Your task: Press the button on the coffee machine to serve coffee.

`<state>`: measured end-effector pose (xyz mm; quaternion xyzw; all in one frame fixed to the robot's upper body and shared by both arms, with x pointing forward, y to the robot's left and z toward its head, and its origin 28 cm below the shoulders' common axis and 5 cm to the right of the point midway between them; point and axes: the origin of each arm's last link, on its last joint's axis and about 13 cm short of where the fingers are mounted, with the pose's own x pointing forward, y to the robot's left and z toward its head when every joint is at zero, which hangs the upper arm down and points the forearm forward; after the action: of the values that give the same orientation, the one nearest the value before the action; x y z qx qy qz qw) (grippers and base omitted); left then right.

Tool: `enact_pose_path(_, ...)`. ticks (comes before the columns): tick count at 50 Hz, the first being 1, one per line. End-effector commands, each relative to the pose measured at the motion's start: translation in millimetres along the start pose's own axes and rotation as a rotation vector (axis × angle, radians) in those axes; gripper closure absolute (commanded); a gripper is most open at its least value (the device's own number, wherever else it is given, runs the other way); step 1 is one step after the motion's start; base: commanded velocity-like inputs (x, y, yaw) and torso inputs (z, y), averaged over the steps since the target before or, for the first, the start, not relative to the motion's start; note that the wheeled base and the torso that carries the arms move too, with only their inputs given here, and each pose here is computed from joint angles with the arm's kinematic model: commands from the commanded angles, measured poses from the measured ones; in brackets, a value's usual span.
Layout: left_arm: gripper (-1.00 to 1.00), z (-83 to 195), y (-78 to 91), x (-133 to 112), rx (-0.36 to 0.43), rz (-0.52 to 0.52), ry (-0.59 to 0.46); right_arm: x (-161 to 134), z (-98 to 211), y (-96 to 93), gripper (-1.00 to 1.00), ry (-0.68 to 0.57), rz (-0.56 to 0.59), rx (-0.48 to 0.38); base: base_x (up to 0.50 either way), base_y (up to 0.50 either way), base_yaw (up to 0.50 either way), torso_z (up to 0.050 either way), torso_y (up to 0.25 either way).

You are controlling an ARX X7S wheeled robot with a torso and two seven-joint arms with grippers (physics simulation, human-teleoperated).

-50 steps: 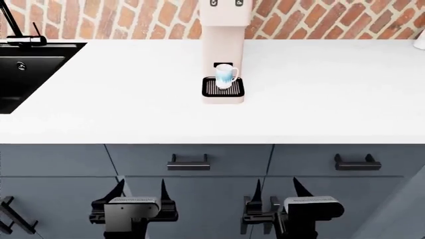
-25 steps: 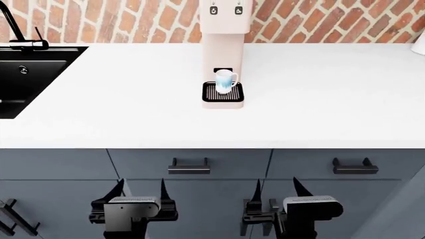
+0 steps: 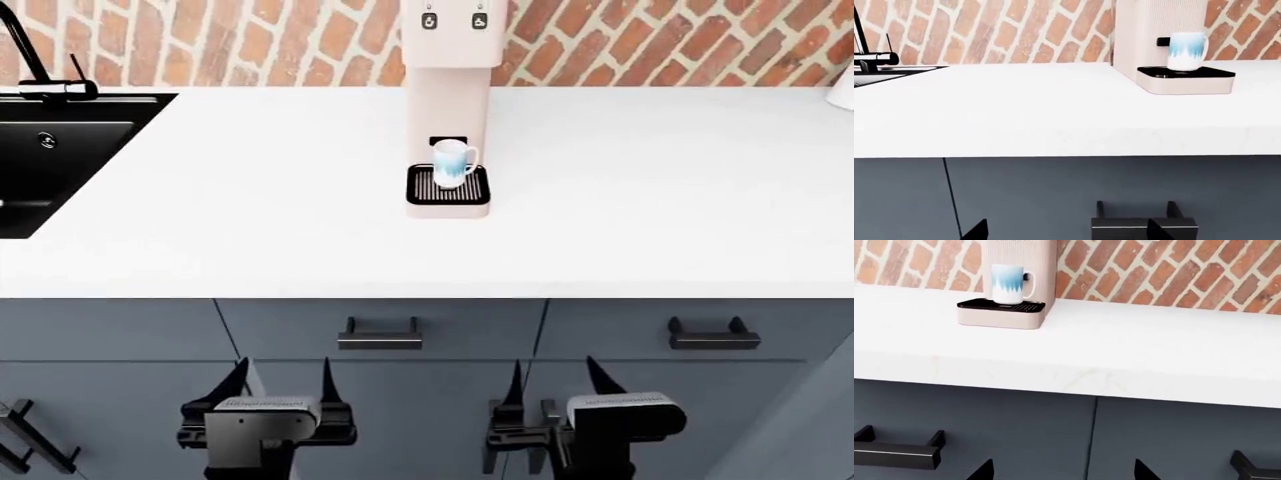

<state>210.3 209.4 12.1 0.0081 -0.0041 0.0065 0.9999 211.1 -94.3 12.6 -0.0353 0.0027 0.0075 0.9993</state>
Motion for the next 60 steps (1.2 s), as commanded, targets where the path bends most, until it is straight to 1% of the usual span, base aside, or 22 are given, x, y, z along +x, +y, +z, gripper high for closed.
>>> enact_pose_path(1,-1.00,0,-1.3,-1,0.050,0.002,0.014,4,-2,2.6,-1.00,0.023,0.018,-0.004,0.00,0.00,0.00,0.000,0.000)
enact_pose_path(3,-1.00,2,-0.4,2,0.030,0.025,0.057,7,4,4.5,-1.00,0.007,0.036,-0.023,0.00,0.00,0.00,0.000,0.000)
enact_pose_path(6,-1.00,11,-5.1,9,0.008,0.008,0.071,15,17,1.4,-1.00,-0.019,0.013,-0.037,0.00,0.00,0.00,0.000,0.000)
enact_pose_path(7,-1.00,16,-5.9,11,-0.029,0.010,0.071,16,21,1.2,-1.00,-0.029,0.013,0.006,0.00,0.00,0.00,0.000,0.000)
enact_pose_path(9,-1.00,26,-5.3,14,-0.022,0.011,0.059,19,28,0.8,-1.00,-0.049,0.017,0.051,0.00,0.00,0.00,0.000,0.000)
enact_pose_path(13,-1.00,47,-4.4,18,-0.062,0.024,0.066,25,47,-5.7,-1.00,-0.033,-0.018,-0.006,0.00,0.00,0.00,0.000,0.000)
enact_pose_path(15,-1.00,56,-5.5,20,-0.061,0.020,0.065,24,56,-9.7,-1.00,-0.047,-0.026,0.020,0.00,0.00,0.00,0.000,0.000)
enact_pose_path(17,-1.00,67,-6.3,22,-0.053,0.018,0.065,23,68,-13.8,-1.00,-0.054,-0.063,0.002,0.00,0.00,0.00,0.000,0.000)
enact_pose_path(20,-1.00,90,-9.4,22,-0.055,-0.009,0.039,23,90,-17.0,-1.00,-0.047,-0.023,-0.012,0.00,0.00,0.00,0.000,0.000)
enact_pose_path(22,-1.00,103,-9.1,23,-0.079,-0.006,0.042,21,110,-20.6,-1.00,-0.071,-0.021,0.012,0.00,0.00,0.00,0.000,0.000)
enact_pose_path(23,-1.00,106,-8.8,24,-0.079,-0.015,0.042,20,116,-21.9,-1.00,-0.048,-0.056,0.040,0.00,0.00,0.00,0.000,0.000)
enact_pose_path(24,-1.00,114,-7.8,25,-0.057,-0.024,0.028,18,129,-24.9,-1.00,-0.081,-0.041,0.035,0.00,0.00,0.00,0.000,0.000)
enact_pose_path(28,-1.00,141,-5.3,28,-0.074,-0.033,0.005,11,161,-32.5,-1.00,-0.131,-0.059,-0.047,0.00,0.00,0.00,0.000,0.000)
enact_pose_path(33,-1.00,163,-3.7,29,-0.047,-0.050,-0.013,6,188,-42.6,-1.00,-0.157,-0.099,-0.101,0.00,0.00,0.00,0.000,0.000)
enact_pose_path(38,-1.00,185,2.3,33,-0.035,-0.062,-0.016,11,200,-51.5,-1.00,-0.144,-0.107,-0.117,0.00,0.00,0.00,0.000,0.000)
enact_pose_path(39,-1.00,187,5.6,38,-0.042,-0.024,0.008,11,204,-53.8,-1.00,-0.169,-0.123,-0.105,0.00,0.00,0.00,0.000,0.000)
enact_pose_path(41,-1.00,190,8.3,42,-0.016,-0.038,0.014,11,208,-55.5,-1.00,-0.167,-0.118,-0.113,0.00,0.00,0.00,0.000,0.000)
enact_pose_path(45,-1.00,199,10.6,44,-0.019,-0.042,0.004,11,211,-61.6,-1.00,-0.161,-0.117,-0.129,0.00,0.00,0.00,0.000,0.000)
enact_pose_path(49,-1.00,199,13.4,45,0.002,-0.047,-0.003,7,212,-65.7,-1.00,-0.172,-0.118,-0.127,0.00,0.00,0.00,0.000,0.000)
enact_pose_path(52,-1.00,191,19.5,51,-0.003,0.000,0.001,5,205,-66.9,-1.00,-0.166,-0.118,-0.092,0.00,0.00,0.00,0.000,0.000)
enact_pose_path(55,-1.00,185,21.2,50,0.011,0.001,0.022,5,199,-66.8,-1.00,-0.157,-0.115,-0.067,0.00,0.00,0.00,0.000,0.000)
enact_pose_path(60,-1.00,184,24.9,51,0.010,0.014,0.022,5,196,-67.5,-1.00,-0.152,-0.129,-0.083,0.00,0.00,0.00,0.000,0.000)
